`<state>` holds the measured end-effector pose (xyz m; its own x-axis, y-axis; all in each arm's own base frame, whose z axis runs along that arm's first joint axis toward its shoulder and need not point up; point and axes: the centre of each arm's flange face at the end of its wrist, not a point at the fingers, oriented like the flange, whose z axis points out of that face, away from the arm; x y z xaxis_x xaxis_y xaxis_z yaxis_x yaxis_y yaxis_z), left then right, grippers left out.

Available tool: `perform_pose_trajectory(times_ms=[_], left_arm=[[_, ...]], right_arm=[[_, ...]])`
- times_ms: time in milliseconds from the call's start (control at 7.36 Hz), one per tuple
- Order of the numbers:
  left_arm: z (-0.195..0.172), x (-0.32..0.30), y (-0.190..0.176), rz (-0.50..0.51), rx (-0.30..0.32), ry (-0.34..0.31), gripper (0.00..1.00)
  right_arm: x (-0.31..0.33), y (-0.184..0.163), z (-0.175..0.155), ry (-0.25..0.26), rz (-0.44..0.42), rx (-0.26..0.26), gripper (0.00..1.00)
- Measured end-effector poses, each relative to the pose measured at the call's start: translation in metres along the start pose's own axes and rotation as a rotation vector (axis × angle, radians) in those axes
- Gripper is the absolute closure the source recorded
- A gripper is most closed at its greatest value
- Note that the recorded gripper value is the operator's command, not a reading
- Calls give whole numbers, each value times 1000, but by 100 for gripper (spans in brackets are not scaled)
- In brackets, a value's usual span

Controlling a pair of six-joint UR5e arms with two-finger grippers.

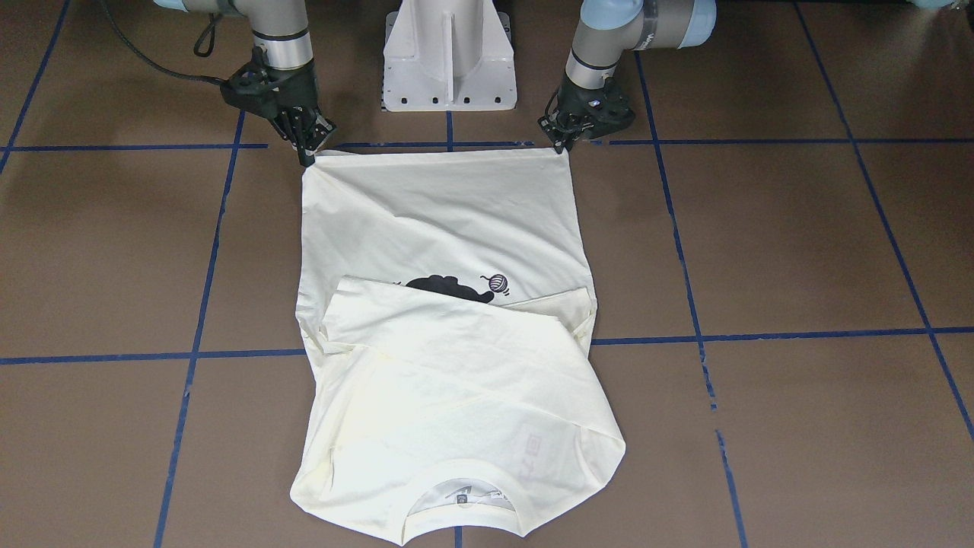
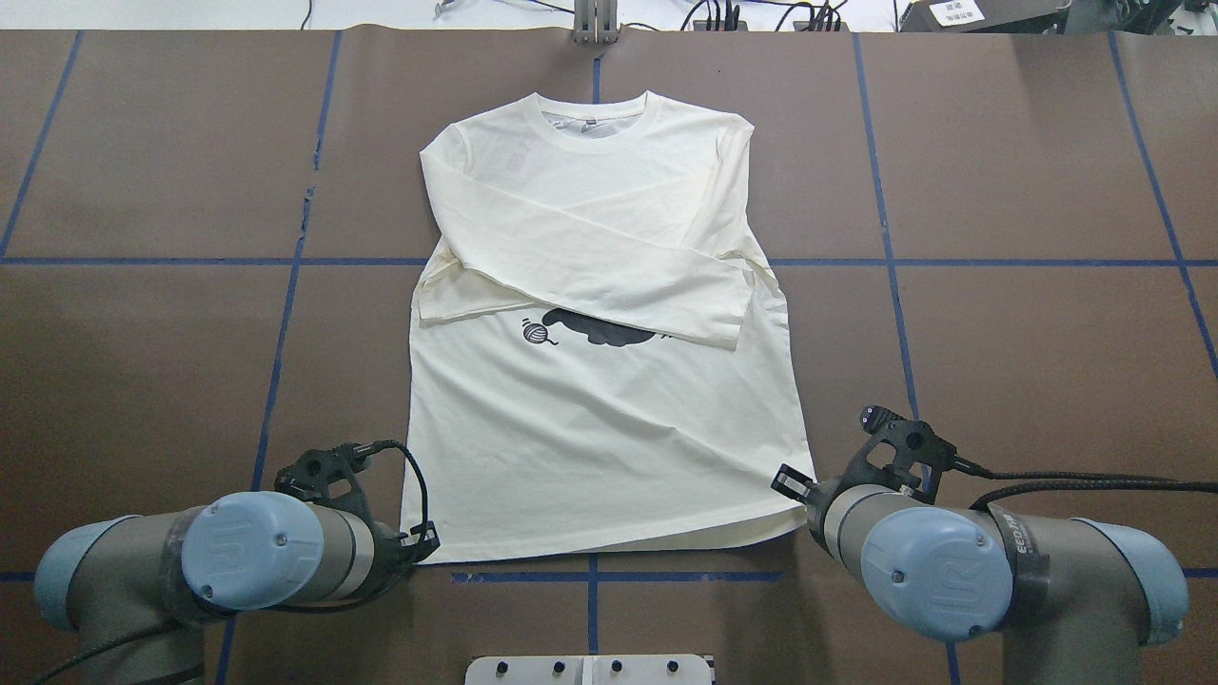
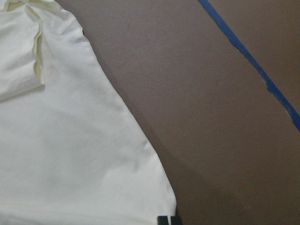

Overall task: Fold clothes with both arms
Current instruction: 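Move the left gripper to the other hem corner and grasp both hem corners, then lift the hem with both grippers and fold it toward the collar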

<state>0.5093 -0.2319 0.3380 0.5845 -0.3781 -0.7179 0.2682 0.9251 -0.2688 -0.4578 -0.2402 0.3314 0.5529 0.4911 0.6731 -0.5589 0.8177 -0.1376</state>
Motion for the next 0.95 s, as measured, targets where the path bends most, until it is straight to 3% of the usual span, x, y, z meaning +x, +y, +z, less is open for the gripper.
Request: perform_pose_trajectory(times_ms=[816,952], left_arm=[[-39,19,-11,-23,19,85,100],[-59,21,-12,-25,18,113,100]], right_arm=[[-1,0,-3,-8,0,-1,100],[-2,-2,-13,-24,4,-8,100]])
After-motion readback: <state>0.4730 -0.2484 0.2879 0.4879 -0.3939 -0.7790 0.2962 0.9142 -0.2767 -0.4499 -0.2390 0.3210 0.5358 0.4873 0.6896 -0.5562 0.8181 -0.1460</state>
